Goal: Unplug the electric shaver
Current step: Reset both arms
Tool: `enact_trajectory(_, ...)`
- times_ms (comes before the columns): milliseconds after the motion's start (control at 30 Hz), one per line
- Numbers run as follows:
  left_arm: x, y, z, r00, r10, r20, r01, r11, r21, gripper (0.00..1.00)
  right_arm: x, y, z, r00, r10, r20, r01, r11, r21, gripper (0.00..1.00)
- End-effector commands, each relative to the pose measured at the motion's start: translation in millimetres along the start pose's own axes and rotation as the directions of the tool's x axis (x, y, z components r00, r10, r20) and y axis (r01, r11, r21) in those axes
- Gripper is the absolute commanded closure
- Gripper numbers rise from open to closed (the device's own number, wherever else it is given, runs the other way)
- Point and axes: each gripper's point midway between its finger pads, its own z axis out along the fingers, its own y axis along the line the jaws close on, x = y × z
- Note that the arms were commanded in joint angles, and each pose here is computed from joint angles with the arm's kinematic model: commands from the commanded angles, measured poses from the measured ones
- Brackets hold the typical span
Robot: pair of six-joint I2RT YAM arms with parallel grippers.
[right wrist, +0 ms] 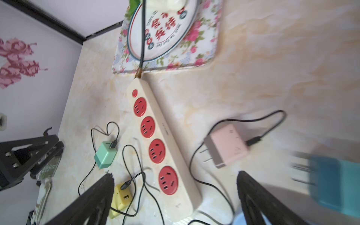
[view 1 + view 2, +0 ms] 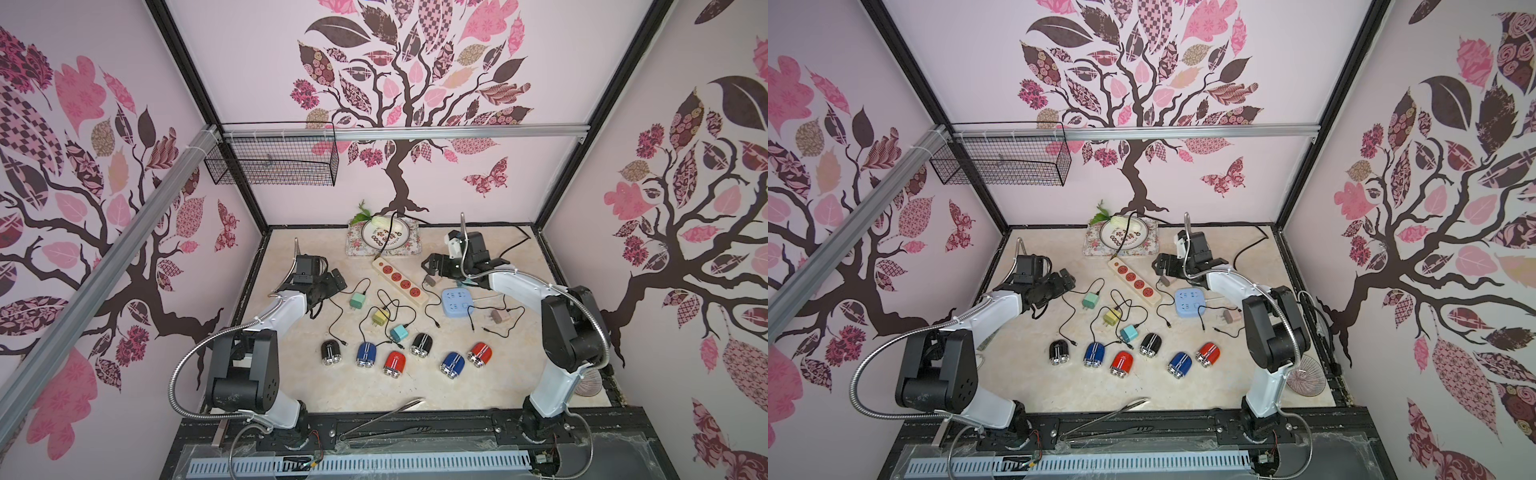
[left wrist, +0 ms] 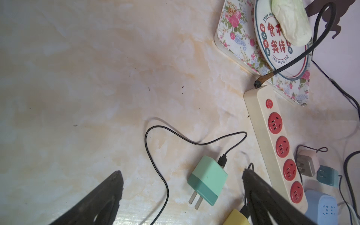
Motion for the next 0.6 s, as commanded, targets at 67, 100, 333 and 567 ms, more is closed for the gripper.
enact_trajectory(67,-43.8,-19.9,-23.3,0.972,0.115,0.202,-0.111,0.993,-0.03,0.02,-42.7,-33.8,-52.3,0.981,0.048,0.187,-0.062,0.995,0.072,0.0)
enact_trajectory(100,-45.2,-21.9,-23.6,0.971,0.115,0.21,-0.113,0.993,-0.021,0.02,-45.3,-40.2,-58.0,0.977,0.052,0.206,-0.072,0.993,0.089,0.0)
enact_trajectory(333,-55.8,-25.9,-34.5,0.913,0.172,0.369,-0.186,0.983,0.0,0.02,-53.7,-73.7,-82.7,0.961,0.009,0.278,-0.084,0.962,0.26,0.0)
enact_trajectory(567,-62.5,-18.1,-52.6,0.844,0.244,0.478,-0.247,0.967,-0.059,0.02,-47.6,-81.0,-90.9,0.932,-0.087,0.353,-0.018,0.959,0.282,0.0)
